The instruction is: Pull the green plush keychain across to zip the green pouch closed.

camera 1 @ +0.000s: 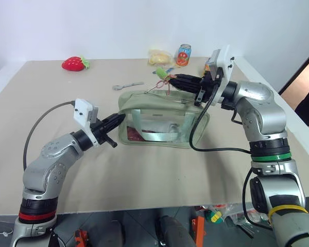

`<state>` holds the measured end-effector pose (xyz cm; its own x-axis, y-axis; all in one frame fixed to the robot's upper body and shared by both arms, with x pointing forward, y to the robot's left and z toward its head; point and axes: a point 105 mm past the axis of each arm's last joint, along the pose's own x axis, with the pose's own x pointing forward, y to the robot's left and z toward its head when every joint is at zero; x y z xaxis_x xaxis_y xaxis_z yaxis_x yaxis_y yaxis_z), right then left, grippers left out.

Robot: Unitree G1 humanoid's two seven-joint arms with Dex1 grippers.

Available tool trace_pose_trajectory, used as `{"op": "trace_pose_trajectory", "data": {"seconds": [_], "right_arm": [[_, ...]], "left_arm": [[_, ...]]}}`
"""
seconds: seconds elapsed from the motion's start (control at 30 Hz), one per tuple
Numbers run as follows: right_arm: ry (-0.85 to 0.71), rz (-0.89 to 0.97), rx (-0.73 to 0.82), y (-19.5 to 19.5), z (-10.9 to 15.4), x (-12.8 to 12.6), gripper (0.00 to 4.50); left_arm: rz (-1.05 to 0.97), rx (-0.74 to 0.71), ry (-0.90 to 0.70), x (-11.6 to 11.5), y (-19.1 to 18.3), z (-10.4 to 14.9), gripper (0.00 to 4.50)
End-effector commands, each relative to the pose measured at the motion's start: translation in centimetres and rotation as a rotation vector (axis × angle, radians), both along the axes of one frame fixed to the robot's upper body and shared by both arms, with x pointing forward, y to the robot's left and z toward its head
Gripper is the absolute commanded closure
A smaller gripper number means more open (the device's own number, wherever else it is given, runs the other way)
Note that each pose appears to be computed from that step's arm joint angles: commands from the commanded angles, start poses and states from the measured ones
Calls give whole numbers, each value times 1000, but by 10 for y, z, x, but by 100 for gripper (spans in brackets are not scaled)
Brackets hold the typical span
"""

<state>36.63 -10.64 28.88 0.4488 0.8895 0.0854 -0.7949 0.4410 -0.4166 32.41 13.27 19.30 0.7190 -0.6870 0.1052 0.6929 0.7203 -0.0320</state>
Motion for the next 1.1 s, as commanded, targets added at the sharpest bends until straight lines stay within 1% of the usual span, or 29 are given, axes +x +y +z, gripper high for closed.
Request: {"op": "trace_pose_trajectory", "data": {"seconds": [0.03, 0.17, 0.67, 1.1], "right_arm": [[-96, -35, 28, -13, 23, -7, 445], [-100, -73, 16, -25, 22, -6, 445], [-90, -143, -14, -48, 12, -8, 445], [-86, -209, -20, -67, 9, -9, 445]], "left_arm": [[4, 8, -15, -1, 2, 4, 450], [4, 7, -20, 0, 1, 5, 450], [4, -6, -37, 0, -6, 19, 450], [1, -1, -24, 2, -3, 12, 450]]}}
